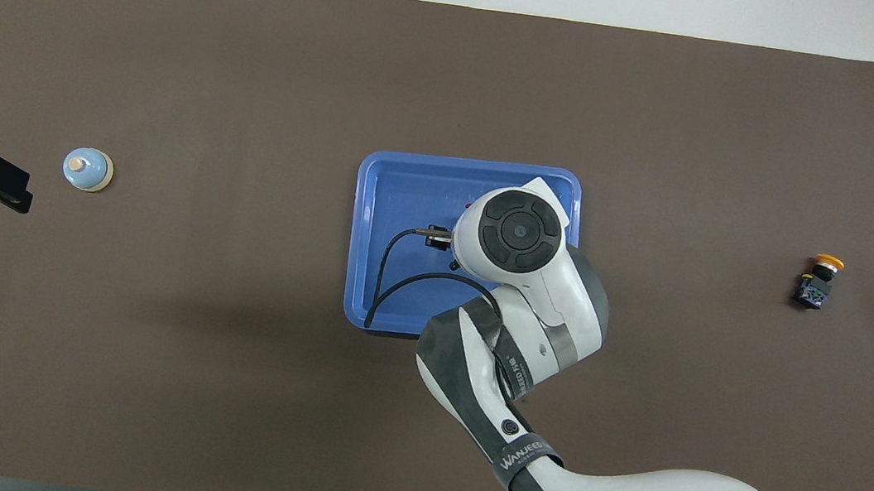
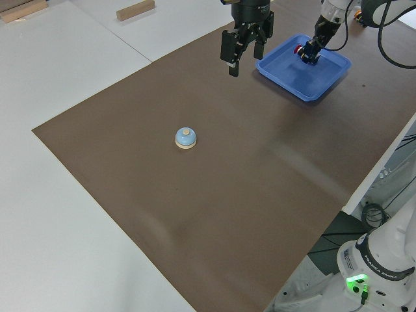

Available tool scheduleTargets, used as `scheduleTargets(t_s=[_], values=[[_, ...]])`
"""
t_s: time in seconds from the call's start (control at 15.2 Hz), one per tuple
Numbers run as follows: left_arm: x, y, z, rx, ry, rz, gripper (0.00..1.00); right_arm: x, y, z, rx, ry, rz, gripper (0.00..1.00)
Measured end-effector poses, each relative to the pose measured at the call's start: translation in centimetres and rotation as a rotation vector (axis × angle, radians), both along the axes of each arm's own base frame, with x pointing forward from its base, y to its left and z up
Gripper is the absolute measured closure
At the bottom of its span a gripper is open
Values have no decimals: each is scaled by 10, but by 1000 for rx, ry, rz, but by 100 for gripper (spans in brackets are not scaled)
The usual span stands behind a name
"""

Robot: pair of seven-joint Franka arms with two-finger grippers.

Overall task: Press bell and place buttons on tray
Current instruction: 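Carry the red button into the tray beside the green one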

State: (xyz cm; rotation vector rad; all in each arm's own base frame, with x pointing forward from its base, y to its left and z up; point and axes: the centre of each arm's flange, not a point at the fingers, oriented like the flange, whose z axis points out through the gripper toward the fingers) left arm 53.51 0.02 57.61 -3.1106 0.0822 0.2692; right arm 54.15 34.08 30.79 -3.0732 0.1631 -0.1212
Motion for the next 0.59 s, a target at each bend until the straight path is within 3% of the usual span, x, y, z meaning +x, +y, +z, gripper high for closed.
scheduleTargets(t_s=[0.33, 0.59], values=[[0, 0, 0, 0, 0, 0, 0, -1, -1, 0, 5, 3, -54, 54], [0, 0, 0, 0, 0, 0, 0, 9, -16, 31, -18, 30, -109, 13]])
